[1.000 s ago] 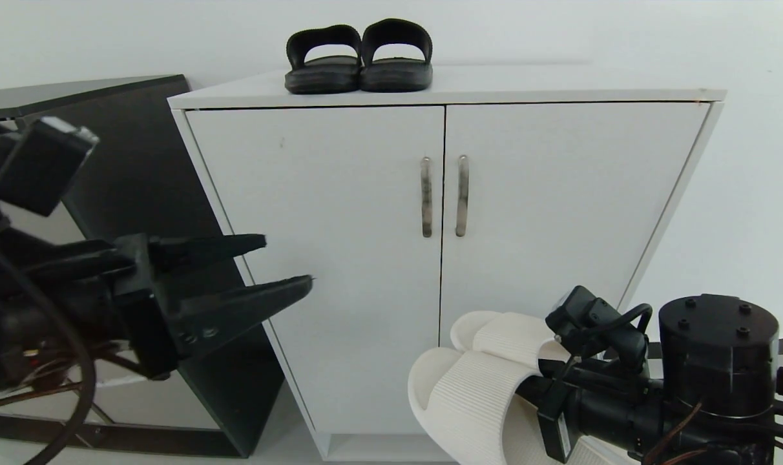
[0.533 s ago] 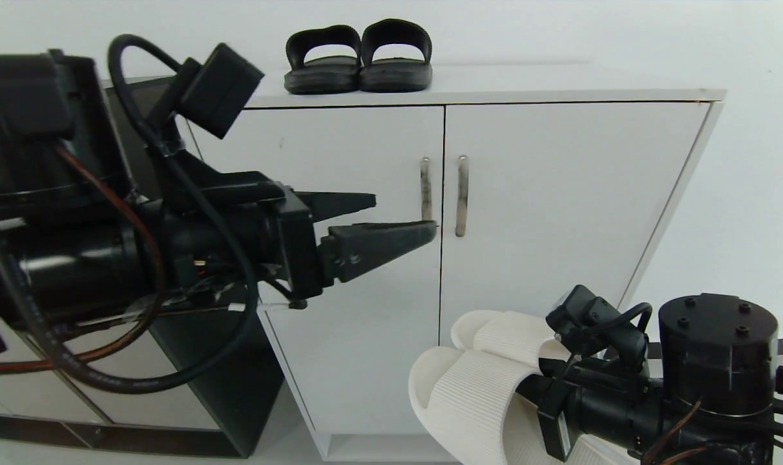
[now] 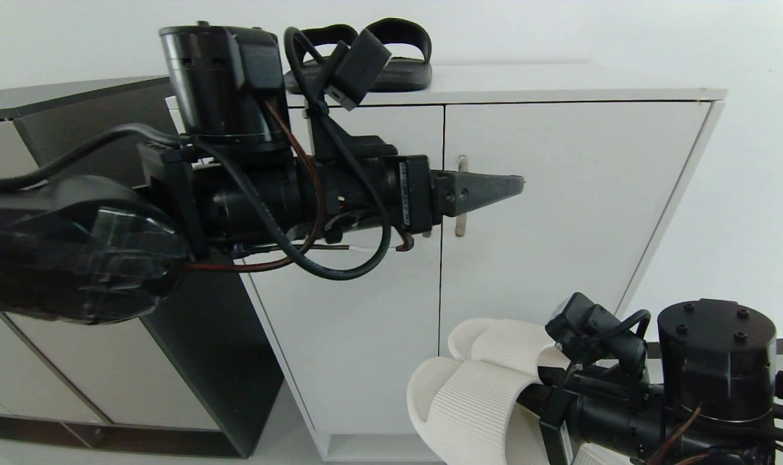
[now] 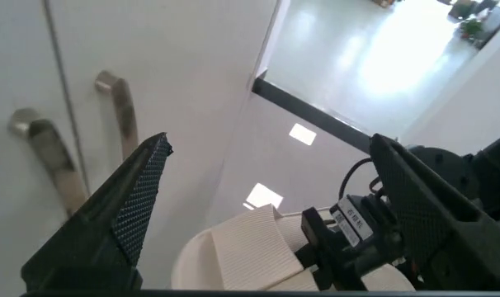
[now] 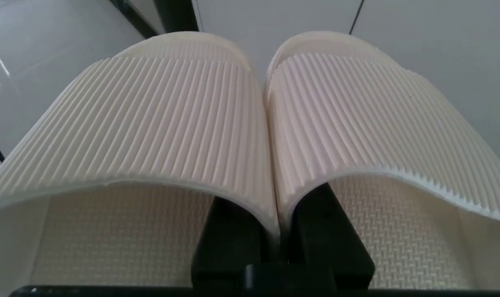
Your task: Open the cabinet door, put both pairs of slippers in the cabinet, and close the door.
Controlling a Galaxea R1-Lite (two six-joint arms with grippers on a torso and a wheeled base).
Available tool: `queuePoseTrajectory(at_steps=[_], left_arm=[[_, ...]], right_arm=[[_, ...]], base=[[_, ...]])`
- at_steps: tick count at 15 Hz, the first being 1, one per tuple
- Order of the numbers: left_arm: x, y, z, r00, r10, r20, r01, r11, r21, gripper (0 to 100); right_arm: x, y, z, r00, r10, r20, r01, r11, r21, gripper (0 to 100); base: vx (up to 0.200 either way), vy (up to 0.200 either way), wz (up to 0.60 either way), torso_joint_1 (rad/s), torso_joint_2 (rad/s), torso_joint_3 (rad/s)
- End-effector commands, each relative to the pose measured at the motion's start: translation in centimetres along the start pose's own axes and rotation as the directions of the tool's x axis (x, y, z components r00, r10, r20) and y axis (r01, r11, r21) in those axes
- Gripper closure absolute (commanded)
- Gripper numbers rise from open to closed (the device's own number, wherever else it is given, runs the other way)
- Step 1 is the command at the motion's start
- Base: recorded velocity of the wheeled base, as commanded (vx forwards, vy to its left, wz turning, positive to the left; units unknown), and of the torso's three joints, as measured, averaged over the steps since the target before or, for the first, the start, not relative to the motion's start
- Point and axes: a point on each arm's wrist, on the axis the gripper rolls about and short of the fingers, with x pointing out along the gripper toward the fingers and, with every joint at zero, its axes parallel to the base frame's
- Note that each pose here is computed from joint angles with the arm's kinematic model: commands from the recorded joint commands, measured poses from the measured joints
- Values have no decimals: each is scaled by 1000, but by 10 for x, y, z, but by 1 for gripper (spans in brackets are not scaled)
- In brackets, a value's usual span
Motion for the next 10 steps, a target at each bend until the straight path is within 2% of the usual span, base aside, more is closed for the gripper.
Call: queuePoseTrajectory(at_steps=[1,3,5,8,10], left_arm=[[19,11,-5,999,-28,-17,28,999,-41,0],[22,12,-2,999,-37,-10,37,998,-58,0],[23,14,1,1000,-23,3,23,998,-51,0],[22,15,2,999,42,18,-41,998,-45,0],[19,17,1,998,58,8,-57,998,-36,0]], right_arm=[[0,0,-2,1000,2,-6,-2,1000,0,100],[0,0,-2,1000,2,-6,-2,1000,0,100],[0,0,-1,1000,2,-3,-2,1000,-2,100],[0,0,-1,1000,2,-3,-2,1000,-2,100],[0,0,-1,1000,-1,-3,1,1000,-3,100]], base=[[0,0,0,0,0,0],[0,0,0,0,0,0],[0,0,0,0,0,0],[0,0,0,0,0,0],[0,0,0,0,0,0]])
